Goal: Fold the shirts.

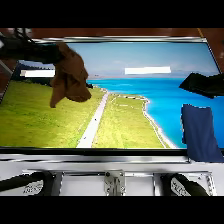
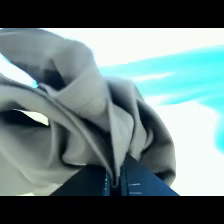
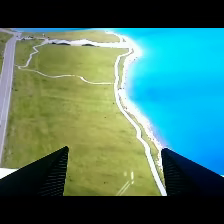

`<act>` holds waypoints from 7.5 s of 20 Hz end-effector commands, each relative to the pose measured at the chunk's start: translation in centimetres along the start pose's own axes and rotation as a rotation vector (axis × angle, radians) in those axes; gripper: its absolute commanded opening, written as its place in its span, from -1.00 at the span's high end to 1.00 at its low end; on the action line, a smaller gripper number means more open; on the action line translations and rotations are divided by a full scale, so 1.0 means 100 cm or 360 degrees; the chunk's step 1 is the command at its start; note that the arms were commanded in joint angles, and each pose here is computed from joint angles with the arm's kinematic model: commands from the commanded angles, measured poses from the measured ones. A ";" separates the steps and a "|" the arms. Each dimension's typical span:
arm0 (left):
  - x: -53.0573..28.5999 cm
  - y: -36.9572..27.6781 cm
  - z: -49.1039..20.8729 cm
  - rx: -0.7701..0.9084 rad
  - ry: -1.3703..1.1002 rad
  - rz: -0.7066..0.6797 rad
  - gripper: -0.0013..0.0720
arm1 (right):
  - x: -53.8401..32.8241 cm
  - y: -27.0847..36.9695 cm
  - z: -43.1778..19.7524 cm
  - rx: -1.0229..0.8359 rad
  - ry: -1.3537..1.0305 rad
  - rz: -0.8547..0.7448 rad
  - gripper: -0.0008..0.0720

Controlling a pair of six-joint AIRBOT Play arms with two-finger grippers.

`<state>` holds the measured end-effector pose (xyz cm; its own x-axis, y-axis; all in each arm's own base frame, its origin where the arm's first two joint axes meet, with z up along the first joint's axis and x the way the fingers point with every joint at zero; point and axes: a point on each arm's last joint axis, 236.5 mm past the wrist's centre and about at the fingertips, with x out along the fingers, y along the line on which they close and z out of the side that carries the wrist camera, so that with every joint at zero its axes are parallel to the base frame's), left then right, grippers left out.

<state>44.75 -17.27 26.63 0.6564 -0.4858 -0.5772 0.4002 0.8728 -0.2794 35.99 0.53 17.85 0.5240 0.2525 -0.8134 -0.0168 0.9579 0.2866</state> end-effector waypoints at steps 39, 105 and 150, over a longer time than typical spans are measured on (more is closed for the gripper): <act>0.151 -0.126 -0.401 -0.0867 0.1094 -0.0352 -0.88 | 0.130 -0.051 -0.152 0.0321 0.0970 0.0232 -0.94; -0.250 -0.088 0.114 0.0269 -0.1227 -0.0085 0.87 | -0.217 0.220 0.115 -0.0798 -0.1439 0.0580 0.79; 0.020 0.028 -0.409 -0.1321 0.1196 -0.0135 -0.86 | 0.144 -0.049 -0.100 0.0259 0.0810 0.0131 -0.94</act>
<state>24.73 -9.51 -3.19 -0.0607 -0.5194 -0.8524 -0.2070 0.8419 -0.4983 36.11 -0.59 1.42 0.0670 0.3215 -0.9445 0.0965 0.9401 0.3269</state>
